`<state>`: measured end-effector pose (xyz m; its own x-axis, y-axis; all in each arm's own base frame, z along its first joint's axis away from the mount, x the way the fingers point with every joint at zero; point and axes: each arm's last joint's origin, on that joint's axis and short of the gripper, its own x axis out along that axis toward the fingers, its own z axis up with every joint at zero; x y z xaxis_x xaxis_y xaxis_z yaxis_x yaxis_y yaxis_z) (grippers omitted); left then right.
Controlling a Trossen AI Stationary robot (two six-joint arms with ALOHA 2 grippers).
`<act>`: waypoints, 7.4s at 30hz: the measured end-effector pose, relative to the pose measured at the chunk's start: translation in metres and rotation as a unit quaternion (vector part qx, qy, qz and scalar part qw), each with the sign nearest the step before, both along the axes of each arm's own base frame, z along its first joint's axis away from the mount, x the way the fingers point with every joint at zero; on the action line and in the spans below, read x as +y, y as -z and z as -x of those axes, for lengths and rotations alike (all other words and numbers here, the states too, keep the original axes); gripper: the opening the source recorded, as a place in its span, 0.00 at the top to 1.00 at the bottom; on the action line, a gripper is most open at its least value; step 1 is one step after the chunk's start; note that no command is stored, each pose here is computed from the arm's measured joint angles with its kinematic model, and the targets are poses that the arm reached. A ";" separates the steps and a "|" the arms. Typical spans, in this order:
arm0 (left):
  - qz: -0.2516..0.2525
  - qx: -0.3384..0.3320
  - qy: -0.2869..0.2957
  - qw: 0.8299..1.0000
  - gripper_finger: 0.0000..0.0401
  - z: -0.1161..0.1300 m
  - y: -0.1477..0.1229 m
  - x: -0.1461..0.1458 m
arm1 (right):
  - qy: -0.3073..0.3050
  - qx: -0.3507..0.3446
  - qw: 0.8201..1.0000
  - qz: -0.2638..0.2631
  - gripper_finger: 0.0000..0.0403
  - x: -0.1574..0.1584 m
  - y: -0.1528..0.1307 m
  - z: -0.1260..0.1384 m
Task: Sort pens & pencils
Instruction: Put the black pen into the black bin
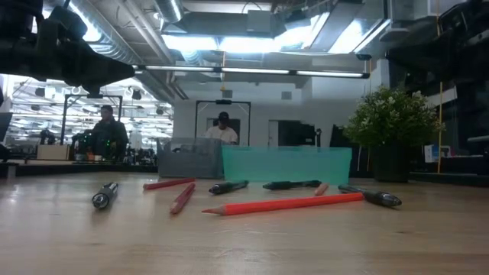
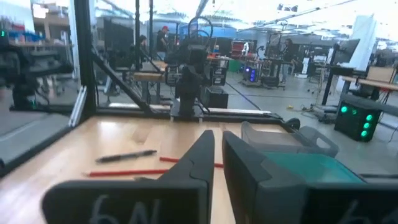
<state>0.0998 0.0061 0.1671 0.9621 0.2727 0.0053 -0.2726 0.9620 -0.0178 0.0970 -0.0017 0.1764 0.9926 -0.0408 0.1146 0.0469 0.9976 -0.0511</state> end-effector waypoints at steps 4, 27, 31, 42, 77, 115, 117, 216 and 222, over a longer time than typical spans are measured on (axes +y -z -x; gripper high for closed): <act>-0.011 0.003 -0.009 1.000 0.83 0.000 0.000 0.000 | -0.002 0.003 1.000 -0.024 0.91 0.000 0.001 0.000; -0.062 0.001 -0.025 0.998 0.96 0.000 -0.003 0.001 | 0.056 0.047 0.997 -0.031 0.91 -0.003 0.009 -0.004; -0.065 -0.010 -0.024 0.998 0.99 -0.001 -0.006 0.001 | 0.058 0.057 0.997 -0.017 0.91 -0.003 0.010 -0.006; -0.059 0.048 0.011 0.997 1.00 -0.017 0.004 0.005 | 0.049 0.075 0.996 -0.018 0.91 -0.003 0.012 -0.012; -0.033 0.140 0.114 0.983 1.00 -0.104 -0.001 0.074 | -0.048 0.205 0.977 0.043 0.93 -0.036 -0.015 -0.145; -0.012 0.403 0.119 0.907 1.00 -0.130 -0.025 0.038 | 0.012 0.329 0.944 0.006 0.93 -0.037 -0.043 -0.159; -0.016 0.409 0.133 0.903 1.00 -0.130 -0.024 0.031 | 0.017 0.332 0.943 0.011 0.93 -0.030 -0.043 -0.160; -0.103 0.580 0.356 0.726 0.92 -0.190 0.047 -0.102 | -0.001 0.304 0.949 -0.078 0.93 0.091 -0.033 -0.159; -0.092 0.581 0.349 0.729 0.95 -0.190 0.047 -0.101 | -0.001 0.304 0.950 -0.072 0.93 0.096 -0.032 -0.157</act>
<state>0.2903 -0.0945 0.1199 0.2493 -0.1877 -0.9501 0.5571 0.8302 -0.0178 0.2538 0.0939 0.2089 0.8733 -0.0099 -0.4870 0.0497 0.9964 0.0689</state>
